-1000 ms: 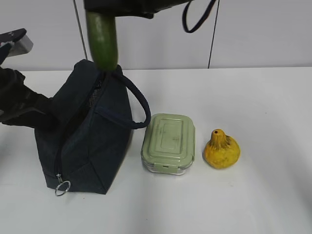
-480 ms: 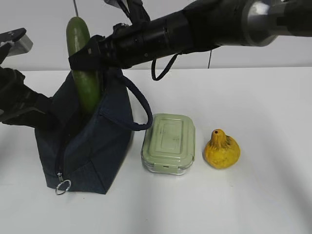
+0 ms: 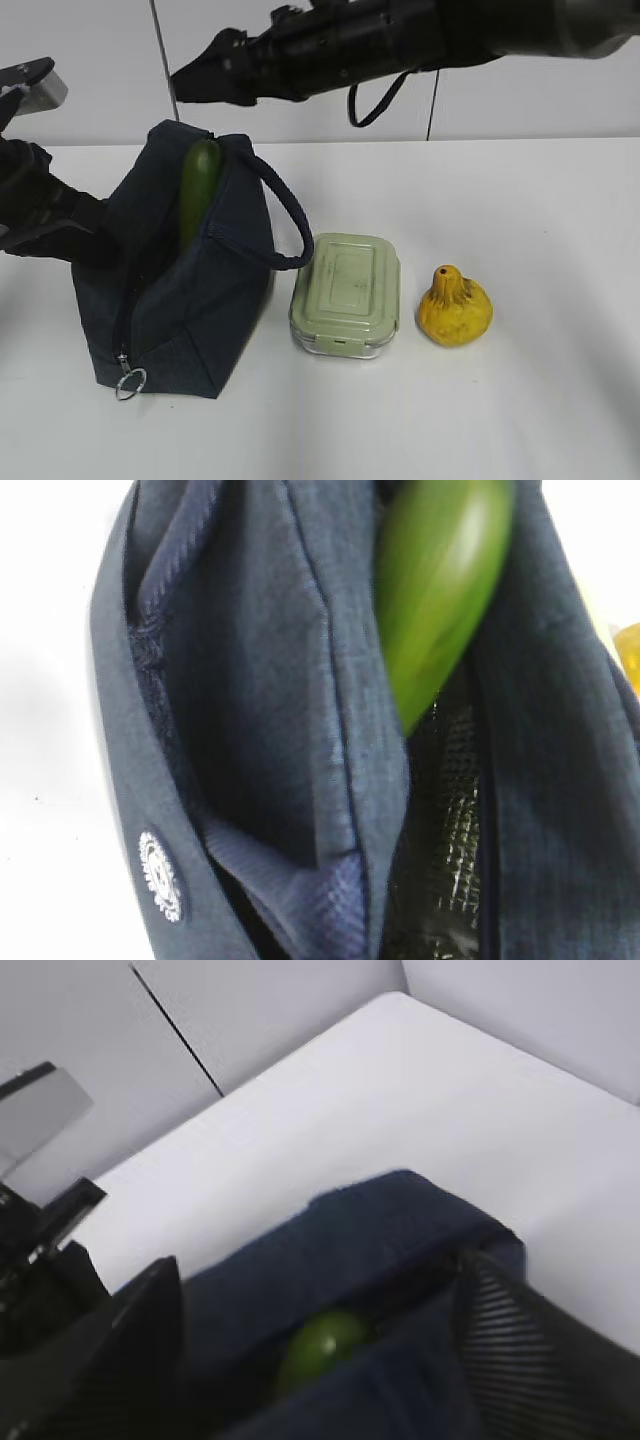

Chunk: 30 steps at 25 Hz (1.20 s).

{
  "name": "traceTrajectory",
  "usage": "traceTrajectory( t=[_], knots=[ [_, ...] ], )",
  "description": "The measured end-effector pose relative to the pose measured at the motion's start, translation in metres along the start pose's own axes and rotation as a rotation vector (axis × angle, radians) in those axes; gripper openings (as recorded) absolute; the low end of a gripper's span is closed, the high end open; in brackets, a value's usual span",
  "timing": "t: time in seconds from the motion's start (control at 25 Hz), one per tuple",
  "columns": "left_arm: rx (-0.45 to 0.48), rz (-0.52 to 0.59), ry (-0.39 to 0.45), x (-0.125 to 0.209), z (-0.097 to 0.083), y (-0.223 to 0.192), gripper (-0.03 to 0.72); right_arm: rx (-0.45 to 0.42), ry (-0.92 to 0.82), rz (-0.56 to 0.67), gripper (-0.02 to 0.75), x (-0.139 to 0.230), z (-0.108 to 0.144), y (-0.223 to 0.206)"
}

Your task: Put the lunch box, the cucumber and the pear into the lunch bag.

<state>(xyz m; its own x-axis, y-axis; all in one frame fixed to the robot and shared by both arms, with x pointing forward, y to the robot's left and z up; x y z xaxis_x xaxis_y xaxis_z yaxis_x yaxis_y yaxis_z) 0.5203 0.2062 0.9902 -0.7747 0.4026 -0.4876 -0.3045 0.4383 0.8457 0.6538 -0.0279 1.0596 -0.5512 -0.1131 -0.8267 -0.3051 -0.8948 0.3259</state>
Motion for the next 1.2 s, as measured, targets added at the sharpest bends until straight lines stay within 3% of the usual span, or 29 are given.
traceTrajectory(
  t=[0.12,0.32,0.4,0.52,0.76,1.2],
  knots=[
    [0.000,0.000,0.000,0.000,0.000,0.000,-0.016,0.094,0.004,0.098,0.630,-0.001,-0.015,0.035],
    [0.000,0.000,-0.001,0.000,0.000,0.000,-0.016,0.432,-0.157,0.419,0.575,0.032,-0.060,0.096],
    [0.000,0.000,-0.001,0.000,0.000,0.000,-0.016,0.519,-0.224,0.533,0.570,0.048,-0.069,0.109],
    [-0.001,0.000,-0.001,0.000,0.000,0.000,-0.016,0.572,-0.348,0.643,0.566,0.067,-0.074,0.114],
    [-0.002,-0.001,-0.001,0.000,0.000,0.000,-0.016,0.678,-0.425,0.727,0.566,0.089,-0.091,0.108],
    [-0.004,-0.001,-0.003,0.000,0.000,0.000,-0.016,0.782,-0.266,0.889,0.507,0.113,-0.068,0.075]
  ],
)
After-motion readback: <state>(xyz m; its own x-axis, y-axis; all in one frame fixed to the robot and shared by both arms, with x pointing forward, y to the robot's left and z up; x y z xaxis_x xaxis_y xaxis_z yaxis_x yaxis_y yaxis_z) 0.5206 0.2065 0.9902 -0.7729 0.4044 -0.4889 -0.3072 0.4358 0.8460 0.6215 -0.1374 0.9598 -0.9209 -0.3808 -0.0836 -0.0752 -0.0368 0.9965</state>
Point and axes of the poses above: a point on each arm's last joint axis where the gripper is mounted, y pointing back along that axis away from the gripper, z along the wrist's bending axis when the last joint is at zero, x = y × z, the point moved 4 cm from there along -y, pointing out along that axis toward the gripper, and after that the axes turned 9 degrees about -y, right-handed, at the moved point
